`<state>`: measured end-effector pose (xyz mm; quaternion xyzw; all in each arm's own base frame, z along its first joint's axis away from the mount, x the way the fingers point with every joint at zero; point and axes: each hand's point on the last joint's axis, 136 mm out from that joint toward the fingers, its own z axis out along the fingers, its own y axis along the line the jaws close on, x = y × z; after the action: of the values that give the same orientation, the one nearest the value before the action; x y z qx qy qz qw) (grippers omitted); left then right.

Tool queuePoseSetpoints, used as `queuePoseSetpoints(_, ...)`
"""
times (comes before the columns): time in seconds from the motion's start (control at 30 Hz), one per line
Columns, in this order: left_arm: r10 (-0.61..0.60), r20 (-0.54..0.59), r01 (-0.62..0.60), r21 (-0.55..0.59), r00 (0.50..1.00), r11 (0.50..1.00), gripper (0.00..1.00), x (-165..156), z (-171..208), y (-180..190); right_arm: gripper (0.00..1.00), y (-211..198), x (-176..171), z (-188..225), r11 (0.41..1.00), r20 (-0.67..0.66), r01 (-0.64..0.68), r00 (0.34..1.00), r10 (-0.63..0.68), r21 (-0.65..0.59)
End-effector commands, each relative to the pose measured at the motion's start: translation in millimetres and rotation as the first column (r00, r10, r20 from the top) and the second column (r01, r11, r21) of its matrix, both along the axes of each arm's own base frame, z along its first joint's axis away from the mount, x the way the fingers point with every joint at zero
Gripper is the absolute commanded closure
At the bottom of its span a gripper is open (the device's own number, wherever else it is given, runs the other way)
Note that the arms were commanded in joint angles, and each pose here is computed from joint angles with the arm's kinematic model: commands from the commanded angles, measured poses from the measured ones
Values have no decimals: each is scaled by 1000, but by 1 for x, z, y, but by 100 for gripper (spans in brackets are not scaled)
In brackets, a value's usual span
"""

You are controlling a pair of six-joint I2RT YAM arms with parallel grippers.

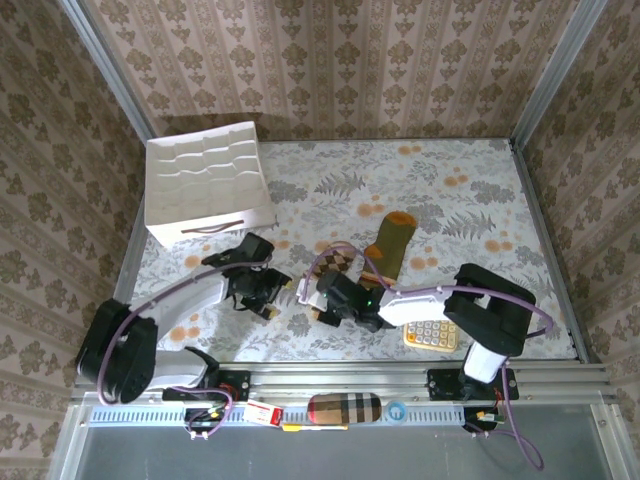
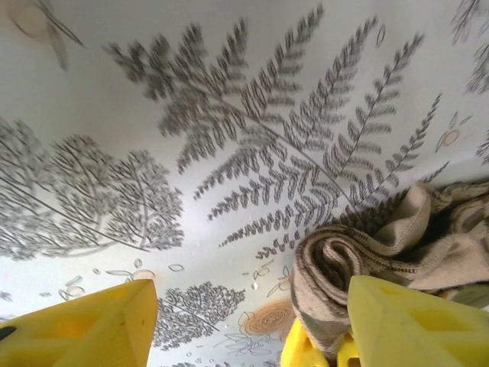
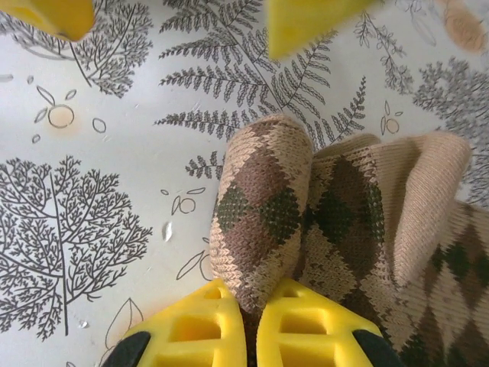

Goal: Roll the socks

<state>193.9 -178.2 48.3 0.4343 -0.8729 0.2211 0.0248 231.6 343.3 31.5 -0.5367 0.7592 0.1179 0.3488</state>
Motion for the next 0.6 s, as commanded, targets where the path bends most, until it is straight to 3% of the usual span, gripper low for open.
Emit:
queuePoseSetpoints(0.0, 16, 115, -16, 0, 993, 1000, 31, 15, 6, 10, 100, -34, -47, -51, 999, -407, -9, 913, -11, -47)
queuePoseSetpoints(0.13, -8, 181, 18, -56, 984, 998, 35, 20, 11, 3, 100, -40, -40, -54, 997, -551, 71, 833, -52, 12)
queuePoseSetpoints(0.3, -28, 255, 64, -136, 967, 989, 41, 23, 14, -22, 100, -48, -30, -59, 991, -663, 134, 741, -104, -6)
queuePoseSetpoints(0.57, -74, 267, 120, -161, 961, 980, 42, 26, 6, -50, 100, -59, -18, -68, 976, -777, 214, 608, -164, -38)
